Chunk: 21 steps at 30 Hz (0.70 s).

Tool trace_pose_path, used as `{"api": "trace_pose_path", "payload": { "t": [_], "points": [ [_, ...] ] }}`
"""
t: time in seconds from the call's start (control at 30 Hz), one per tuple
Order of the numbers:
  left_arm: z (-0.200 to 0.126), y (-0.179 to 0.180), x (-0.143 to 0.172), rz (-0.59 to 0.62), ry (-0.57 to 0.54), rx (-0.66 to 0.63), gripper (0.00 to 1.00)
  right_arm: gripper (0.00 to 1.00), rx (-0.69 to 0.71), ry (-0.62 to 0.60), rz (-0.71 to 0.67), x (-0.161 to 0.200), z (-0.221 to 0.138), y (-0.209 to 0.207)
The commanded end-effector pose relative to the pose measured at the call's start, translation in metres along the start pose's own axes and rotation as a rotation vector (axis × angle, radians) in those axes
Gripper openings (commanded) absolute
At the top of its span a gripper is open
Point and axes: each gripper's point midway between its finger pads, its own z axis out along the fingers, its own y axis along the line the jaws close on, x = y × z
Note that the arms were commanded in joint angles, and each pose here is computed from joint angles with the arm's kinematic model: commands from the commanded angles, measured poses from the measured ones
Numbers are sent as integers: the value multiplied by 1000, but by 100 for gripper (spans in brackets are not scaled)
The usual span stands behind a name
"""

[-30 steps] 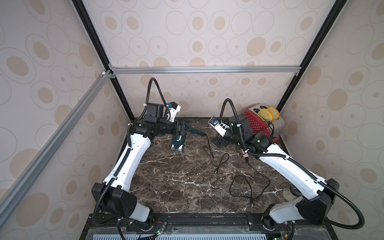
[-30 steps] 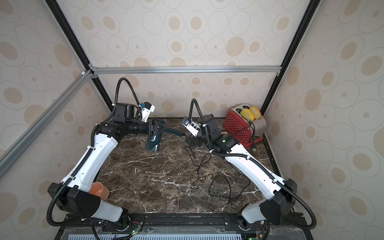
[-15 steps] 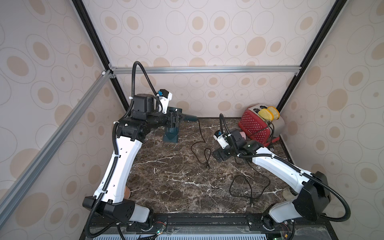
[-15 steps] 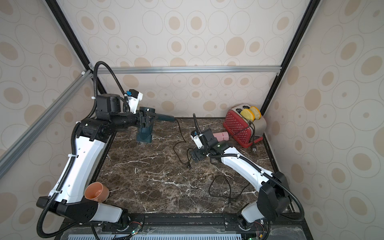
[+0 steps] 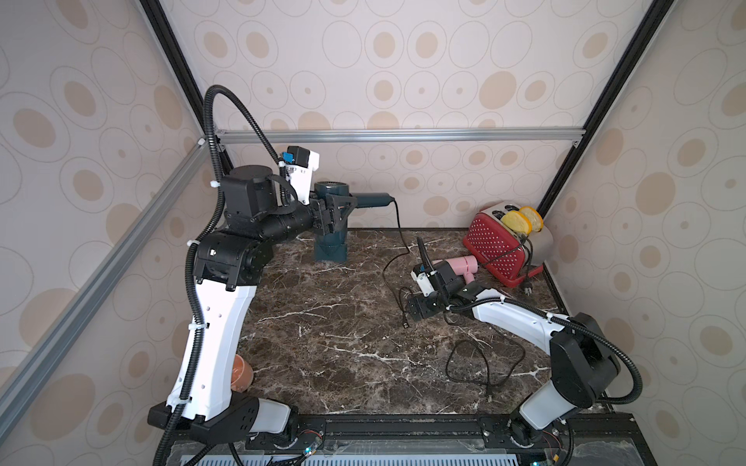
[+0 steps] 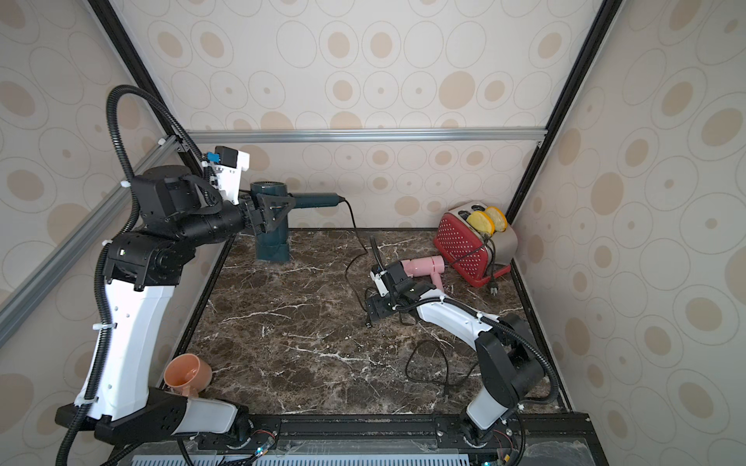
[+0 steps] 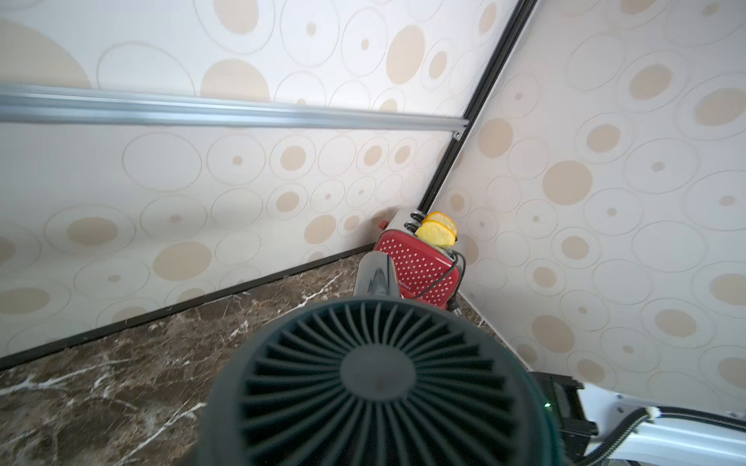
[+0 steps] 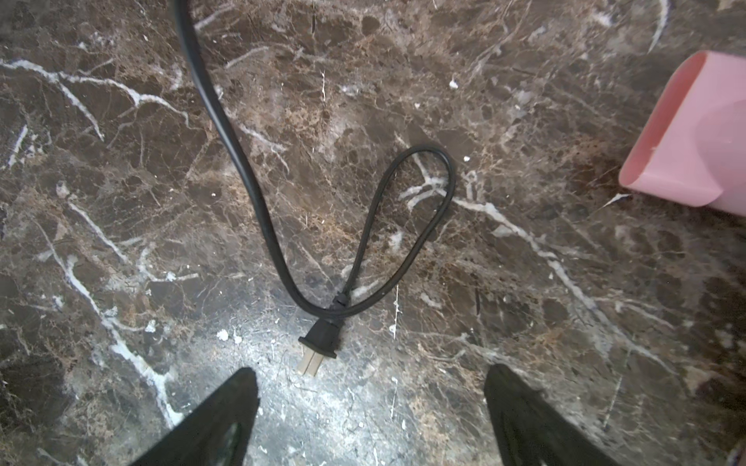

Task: Wrap the cord around the hair dryer
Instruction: Wrap the power cord around the hair dryer.

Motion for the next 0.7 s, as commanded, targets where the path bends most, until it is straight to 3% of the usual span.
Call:
{"api": "trace_pose_path", "payload": {
  "t": [0.0, 0.13, 0.33, 0.5, 0.67],
  "points": [
    [-24, -39, -42, 40, -153, 111, 0, 88, -41, -43, 35, -13, 1, 6],
    [-20, -44, -43, 43, -154, 130, 0, 82, -38, -61, 65, -13, 4, 4],
    [-24, -54, -61, 70, -214, 142, 0, 82, 48, -210, 145, -16, -31, -14],
    [-24, -50, -70, 102, -256, 98, 0, 83, 66, -144, 200, 7, -32, -18],
    [-25, -47, -80, 130, -300, 63, 0, 81, 39, -170, 266, 18, -36, -16]
  ]
}}
